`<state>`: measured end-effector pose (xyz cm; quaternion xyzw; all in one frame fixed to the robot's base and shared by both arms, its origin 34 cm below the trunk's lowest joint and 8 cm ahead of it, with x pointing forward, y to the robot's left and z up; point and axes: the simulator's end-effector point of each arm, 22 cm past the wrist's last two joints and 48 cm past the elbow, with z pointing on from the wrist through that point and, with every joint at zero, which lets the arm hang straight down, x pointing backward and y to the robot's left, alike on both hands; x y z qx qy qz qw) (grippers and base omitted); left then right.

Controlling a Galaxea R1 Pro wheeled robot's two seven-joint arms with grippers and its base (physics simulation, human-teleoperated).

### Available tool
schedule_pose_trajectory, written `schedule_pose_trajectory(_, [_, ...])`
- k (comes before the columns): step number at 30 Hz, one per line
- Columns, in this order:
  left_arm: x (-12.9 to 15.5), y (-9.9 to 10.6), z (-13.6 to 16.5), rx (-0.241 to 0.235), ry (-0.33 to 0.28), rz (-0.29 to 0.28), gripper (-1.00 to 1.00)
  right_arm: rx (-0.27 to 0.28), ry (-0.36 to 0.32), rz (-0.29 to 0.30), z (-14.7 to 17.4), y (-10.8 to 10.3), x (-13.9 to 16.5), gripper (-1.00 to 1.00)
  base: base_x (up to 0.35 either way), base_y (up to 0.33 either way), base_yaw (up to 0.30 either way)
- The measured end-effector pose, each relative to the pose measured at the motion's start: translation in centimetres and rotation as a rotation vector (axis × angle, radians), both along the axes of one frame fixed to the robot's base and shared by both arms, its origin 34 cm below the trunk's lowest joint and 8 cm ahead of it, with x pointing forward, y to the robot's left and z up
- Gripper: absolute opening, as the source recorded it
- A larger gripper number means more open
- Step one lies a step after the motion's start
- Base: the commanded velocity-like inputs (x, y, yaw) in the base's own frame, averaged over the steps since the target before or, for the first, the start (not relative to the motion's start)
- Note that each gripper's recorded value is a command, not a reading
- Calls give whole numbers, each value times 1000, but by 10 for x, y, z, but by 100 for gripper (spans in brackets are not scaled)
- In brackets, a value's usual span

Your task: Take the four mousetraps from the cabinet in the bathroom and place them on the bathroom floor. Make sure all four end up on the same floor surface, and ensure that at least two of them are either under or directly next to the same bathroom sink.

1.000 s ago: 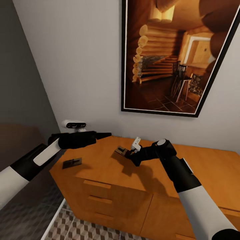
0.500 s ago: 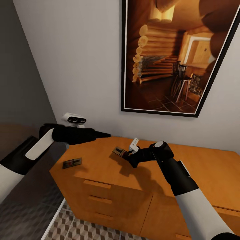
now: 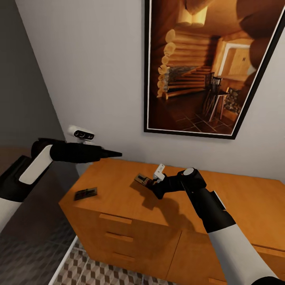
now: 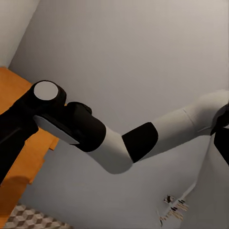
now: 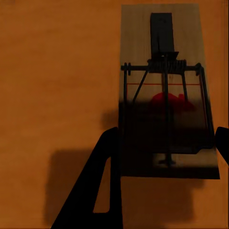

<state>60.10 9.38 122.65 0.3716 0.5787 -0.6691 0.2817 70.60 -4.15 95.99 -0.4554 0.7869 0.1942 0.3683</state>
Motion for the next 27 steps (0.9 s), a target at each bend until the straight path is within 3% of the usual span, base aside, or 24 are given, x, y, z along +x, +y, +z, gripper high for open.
schedule_pose_trajectory(15, [19,36,17,-22,-39,103,100,-5,-9,-14,-1,-1,3,-100,0,0,0])
schedule_pose_trajectory(27, [28,43,12,-34,0,126,100,-3,-5,-14,-2,-1,2,-100,0,0,0])
